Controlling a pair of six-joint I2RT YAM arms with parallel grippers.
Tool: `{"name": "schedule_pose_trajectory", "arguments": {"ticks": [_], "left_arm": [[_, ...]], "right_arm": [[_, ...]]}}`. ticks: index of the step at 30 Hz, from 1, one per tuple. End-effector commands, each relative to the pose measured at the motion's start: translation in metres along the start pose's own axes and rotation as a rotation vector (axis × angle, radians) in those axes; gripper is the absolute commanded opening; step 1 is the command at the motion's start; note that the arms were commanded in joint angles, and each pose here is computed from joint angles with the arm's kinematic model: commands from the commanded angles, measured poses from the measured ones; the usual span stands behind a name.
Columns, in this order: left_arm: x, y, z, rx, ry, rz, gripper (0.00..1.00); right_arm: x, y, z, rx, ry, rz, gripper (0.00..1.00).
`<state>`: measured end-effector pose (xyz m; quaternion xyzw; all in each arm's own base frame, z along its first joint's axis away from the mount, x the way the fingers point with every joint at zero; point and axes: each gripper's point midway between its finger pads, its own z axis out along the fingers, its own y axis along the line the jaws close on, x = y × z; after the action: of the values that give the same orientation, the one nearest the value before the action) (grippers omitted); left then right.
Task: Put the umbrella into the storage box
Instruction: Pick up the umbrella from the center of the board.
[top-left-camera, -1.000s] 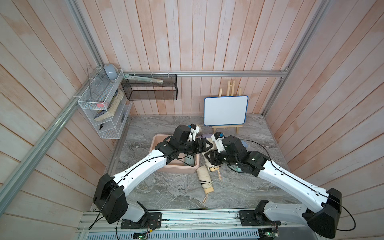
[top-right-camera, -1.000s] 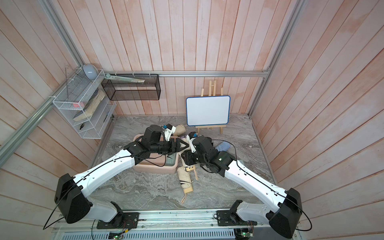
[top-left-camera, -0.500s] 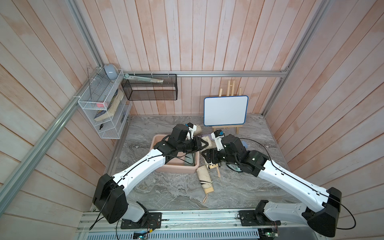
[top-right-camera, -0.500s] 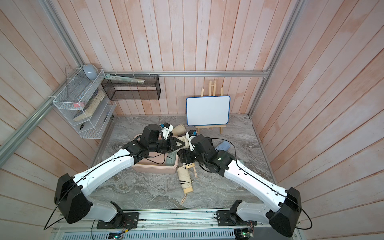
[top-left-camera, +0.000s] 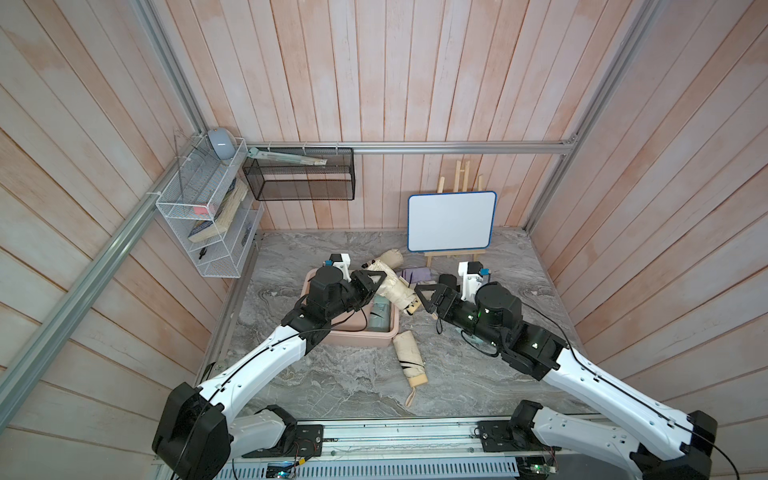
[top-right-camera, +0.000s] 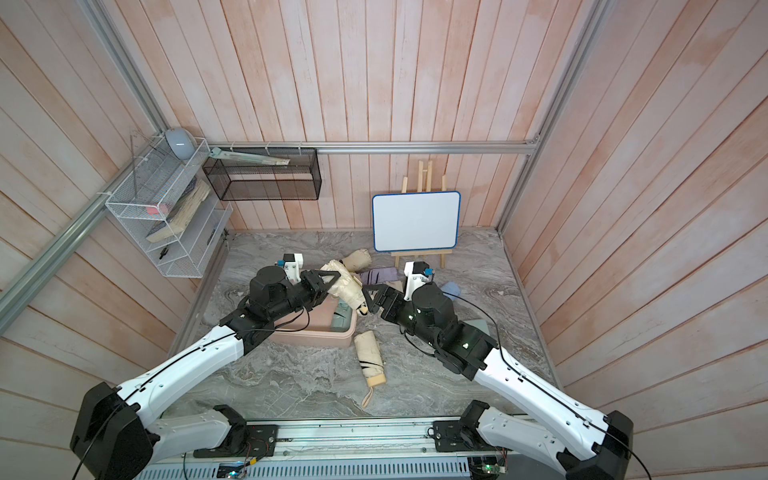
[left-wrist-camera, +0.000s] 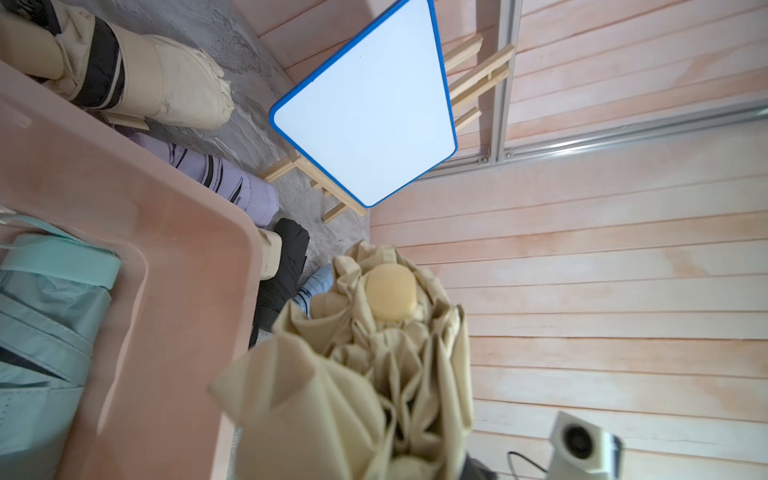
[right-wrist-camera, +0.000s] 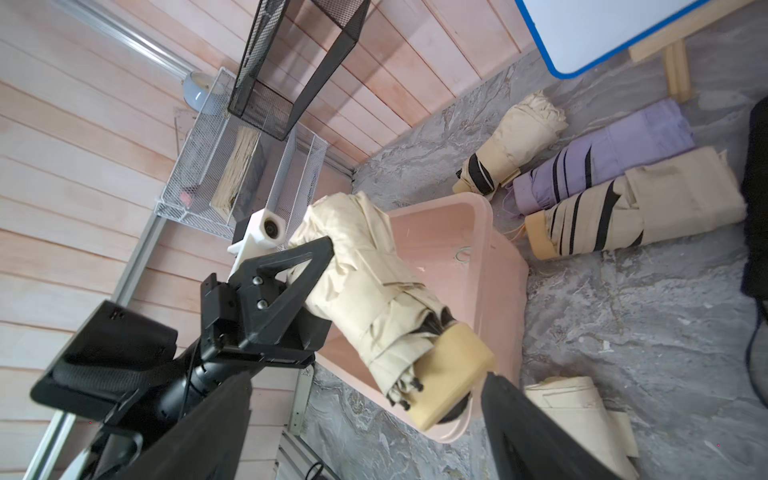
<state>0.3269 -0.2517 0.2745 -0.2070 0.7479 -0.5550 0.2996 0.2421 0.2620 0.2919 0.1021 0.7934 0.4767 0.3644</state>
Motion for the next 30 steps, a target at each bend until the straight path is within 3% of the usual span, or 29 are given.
{"name": "schedule_pose_trajectory", "arguments": {"ticks": [1, 9, 14, 20, 30], "left_arm": [[-0.024, -0.054, -0.019, 0.235, -0.118, -0.112, 0.0], [-0.031, -0.05, -0.024, 0.316, -0.148, -0.248, 0.0], [-0.032, -0.049, -0.025, 0.334, -0.155, -0.274, 0.0], [-0.031, -0.037, -0.029, 0.33, -0.17, -0.317, 0.0], [-0.027, -0.036, -0.028, 0.325, -0.143, -0.333, 0.0]], "right_arm": [[-0.01, 0.029, 0.009, -0.158, -0.036, 0.185, 0.93], [-0.007, 0.037, 0.032, -0.313, -0.039, 0.387, 0.97], [-0.006, 0.043, 0.047, -0.327, -0.023, 0.394, 0.97], [-0.014, 0.049, 0.053, -0.366, -0.056, 0.404, 0.81], [-0.013, 0.051, 0.066, -0.374, -0.053, 0.417, 0.64]]}}
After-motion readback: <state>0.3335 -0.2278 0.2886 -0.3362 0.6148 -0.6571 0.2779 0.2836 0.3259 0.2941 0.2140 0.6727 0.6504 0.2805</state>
